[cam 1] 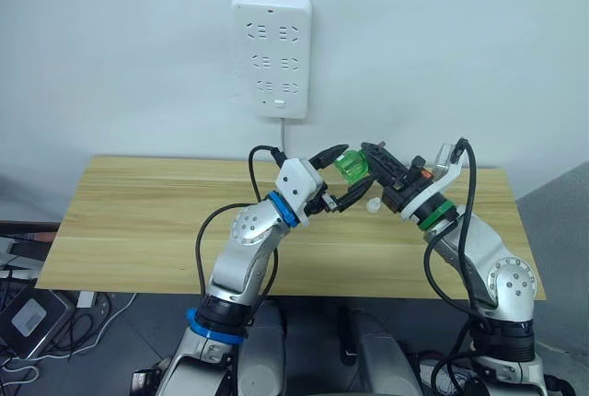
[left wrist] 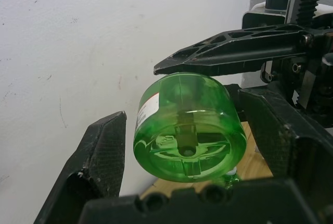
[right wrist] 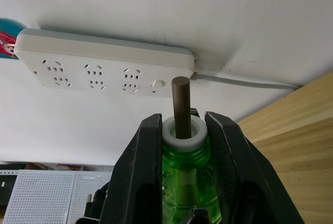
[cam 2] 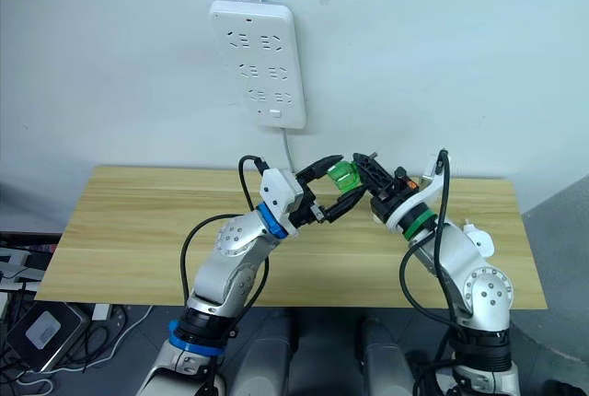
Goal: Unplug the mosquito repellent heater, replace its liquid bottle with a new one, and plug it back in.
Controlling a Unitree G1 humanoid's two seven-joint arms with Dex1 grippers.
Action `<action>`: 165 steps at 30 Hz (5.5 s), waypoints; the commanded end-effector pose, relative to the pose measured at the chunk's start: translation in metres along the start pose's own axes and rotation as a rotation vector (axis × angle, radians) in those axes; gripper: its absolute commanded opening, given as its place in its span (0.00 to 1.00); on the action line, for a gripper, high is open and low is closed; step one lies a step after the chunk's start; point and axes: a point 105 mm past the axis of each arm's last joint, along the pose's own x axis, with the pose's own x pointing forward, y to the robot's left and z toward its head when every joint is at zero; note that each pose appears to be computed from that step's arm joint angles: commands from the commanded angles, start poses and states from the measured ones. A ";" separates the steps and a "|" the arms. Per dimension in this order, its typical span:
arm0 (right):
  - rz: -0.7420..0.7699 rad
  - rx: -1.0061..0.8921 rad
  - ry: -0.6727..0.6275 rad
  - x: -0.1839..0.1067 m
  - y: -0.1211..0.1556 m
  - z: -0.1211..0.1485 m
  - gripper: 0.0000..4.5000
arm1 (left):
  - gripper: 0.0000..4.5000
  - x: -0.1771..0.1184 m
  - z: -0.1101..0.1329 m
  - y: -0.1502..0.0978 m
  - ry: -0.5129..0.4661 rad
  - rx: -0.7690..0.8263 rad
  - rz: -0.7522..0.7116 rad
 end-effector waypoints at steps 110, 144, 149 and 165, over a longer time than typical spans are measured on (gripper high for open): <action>-0.019 -0.264 0.270 -0.027 0.024 -0.012 0.53 | 0.50 -0.012 0.012 -0.013 -0.047 0.074 -0.271; -0.043 -0.232 0.194 -0.031 0.019 0.004 0.18 | 1.00 -0.015 0.019 -0.007 -0.044 0.085 -0.254; -0.032 -0.236 0.205 -0.031 0.020 0.001 0.18 | 1.00 -0.015 0.018 -0.009 -0.042 0.079 -0.264; 0.000 -0.244 0.237 -0.031 0.025 -0.007 0.18 | 0.49 -0.015 0.017 -0.011 -0.038 0.071 -0.272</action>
